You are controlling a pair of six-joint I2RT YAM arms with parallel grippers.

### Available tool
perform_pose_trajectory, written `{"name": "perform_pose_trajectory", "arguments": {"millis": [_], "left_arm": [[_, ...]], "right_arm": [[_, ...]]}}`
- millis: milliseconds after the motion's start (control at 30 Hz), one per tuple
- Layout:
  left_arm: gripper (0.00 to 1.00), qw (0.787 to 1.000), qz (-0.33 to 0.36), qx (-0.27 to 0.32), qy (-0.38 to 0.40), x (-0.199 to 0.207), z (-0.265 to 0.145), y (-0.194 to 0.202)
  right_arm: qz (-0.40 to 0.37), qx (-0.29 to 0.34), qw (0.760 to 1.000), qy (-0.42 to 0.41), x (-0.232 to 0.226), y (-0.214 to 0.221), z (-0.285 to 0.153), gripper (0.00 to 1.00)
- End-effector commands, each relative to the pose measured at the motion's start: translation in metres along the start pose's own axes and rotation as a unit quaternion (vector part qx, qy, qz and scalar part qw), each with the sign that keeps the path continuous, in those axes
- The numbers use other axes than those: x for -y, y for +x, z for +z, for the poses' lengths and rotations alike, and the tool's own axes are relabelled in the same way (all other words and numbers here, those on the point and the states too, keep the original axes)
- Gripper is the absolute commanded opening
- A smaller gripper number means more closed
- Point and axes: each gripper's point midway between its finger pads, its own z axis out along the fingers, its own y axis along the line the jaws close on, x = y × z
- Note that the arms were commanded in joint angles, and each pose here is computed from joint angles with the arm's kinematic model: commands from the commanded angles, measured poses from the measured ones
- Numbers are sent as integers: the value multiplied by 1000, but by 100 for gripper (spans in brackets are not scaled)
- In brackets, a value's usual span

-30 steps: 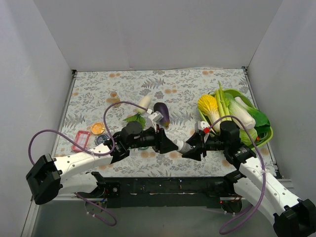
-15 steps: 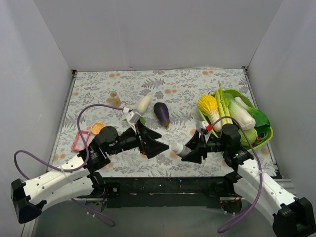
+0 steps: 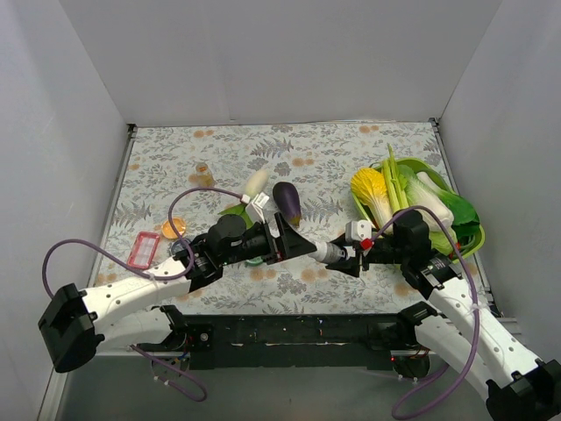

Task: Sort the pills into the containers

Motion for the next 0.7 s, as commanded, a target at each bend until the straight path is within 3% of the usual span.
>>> {"name": "perform_pose_trajectory", "arguments": {"millis": [0, 433, 533, 567, 667], "left_arm": [[92, 998, -38, 17, 37, 29, 13, -18], [71, 998, -63, -5, 14, 16, 28, -12], [61, 998, -52, -10, 20, 17, 29, -10], [52, 998, -49, -12, 23, 17, 29, -9], [40, 999, -32, -28, 32, 17, 30, -4]], "right_arm": [[-73, -18, 997, 13, 8, -5, -4, 1], [-86, -22, 996, 17, 11, -4, -2, 1], [-82, -20, 996, 15, 10, -4, -1, 1], [-82, -20, 996, 15, 10, -4, -1, 1], [-73, -17, 997, 15, 10, -5, -1, 1]]}}
